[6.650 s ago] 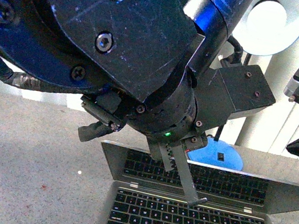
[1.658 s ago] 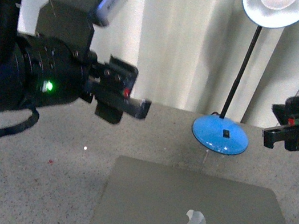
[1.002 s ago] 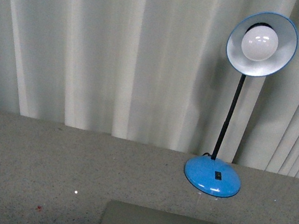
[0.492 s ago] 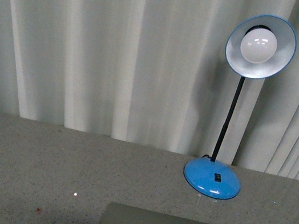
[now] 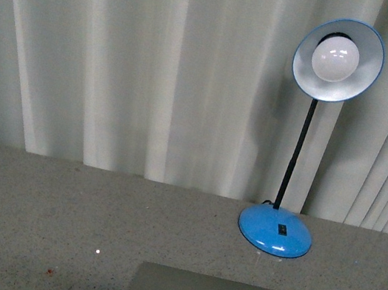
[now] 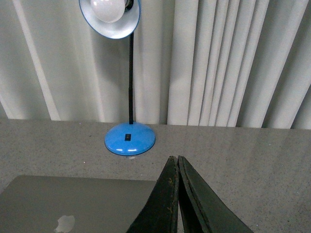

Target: Close laptop

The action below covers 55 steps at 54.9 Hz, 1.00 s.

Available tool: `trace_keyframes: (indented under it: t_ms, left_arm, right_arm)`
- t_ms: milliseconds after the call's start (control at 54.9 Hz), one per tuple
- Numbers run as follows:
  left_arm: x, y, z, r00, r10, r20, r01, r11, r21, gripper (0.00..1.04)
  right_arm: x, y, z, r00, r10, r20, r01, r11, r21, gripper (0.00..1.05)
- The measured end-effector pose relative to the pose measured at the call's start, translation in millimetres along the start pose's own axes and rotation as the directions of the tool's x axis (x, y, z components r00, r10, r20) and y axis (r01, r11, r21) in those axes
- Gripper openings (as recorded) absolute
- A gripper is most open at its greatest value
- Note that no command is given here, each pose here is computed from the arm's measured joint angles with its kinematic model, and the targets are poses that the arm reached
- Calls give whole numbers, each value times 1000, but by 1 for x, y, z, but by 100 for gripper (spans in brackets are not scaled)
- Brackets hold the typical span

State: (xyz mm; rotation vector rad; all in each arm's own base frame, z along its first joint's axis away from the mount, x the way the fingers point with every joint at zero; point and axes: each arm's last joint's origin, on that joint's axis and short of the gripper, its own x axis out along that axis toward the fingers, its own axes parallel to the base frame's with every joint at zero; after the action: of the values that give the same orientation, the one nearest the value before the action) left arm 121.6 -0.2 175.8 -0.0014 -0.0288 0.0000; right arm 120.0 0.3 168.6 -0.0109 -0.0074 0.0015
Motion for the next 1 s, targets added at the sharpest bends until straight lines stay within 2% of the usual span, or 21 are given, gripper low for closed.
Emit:
trace_keyframes:
  t_ms: [601,674,856,929,1002]
  left_arm:
    - [-15,0,0,1000,0,2,0,1000,0,4]
    - [-22,0,-4,999,-1,-34,1,1000,0,4]
    - [-25,0,-3,1000,-2,-6,2,1000,0,4]
    - [-26,0,-3,1000,-2,-5,2,1000,-1,13]
    - [-26,0,-2,1000,-2,-4,2,1000,-1,27]
  right_arm:
    - [-16,0,-3,1000,1,-20,-1,1000,0,3]
    - [-21,0,-4,1000,2,-25,-2,1000,0,3]
    - [-22,0,-3,1000,2,-5,-2,1000,0,3]
    - [-22,0,-3,1000,2,-6,-2,1000,0,10]
    - [-22,0,-3,1000,2,-5,-2,1000,0,24]
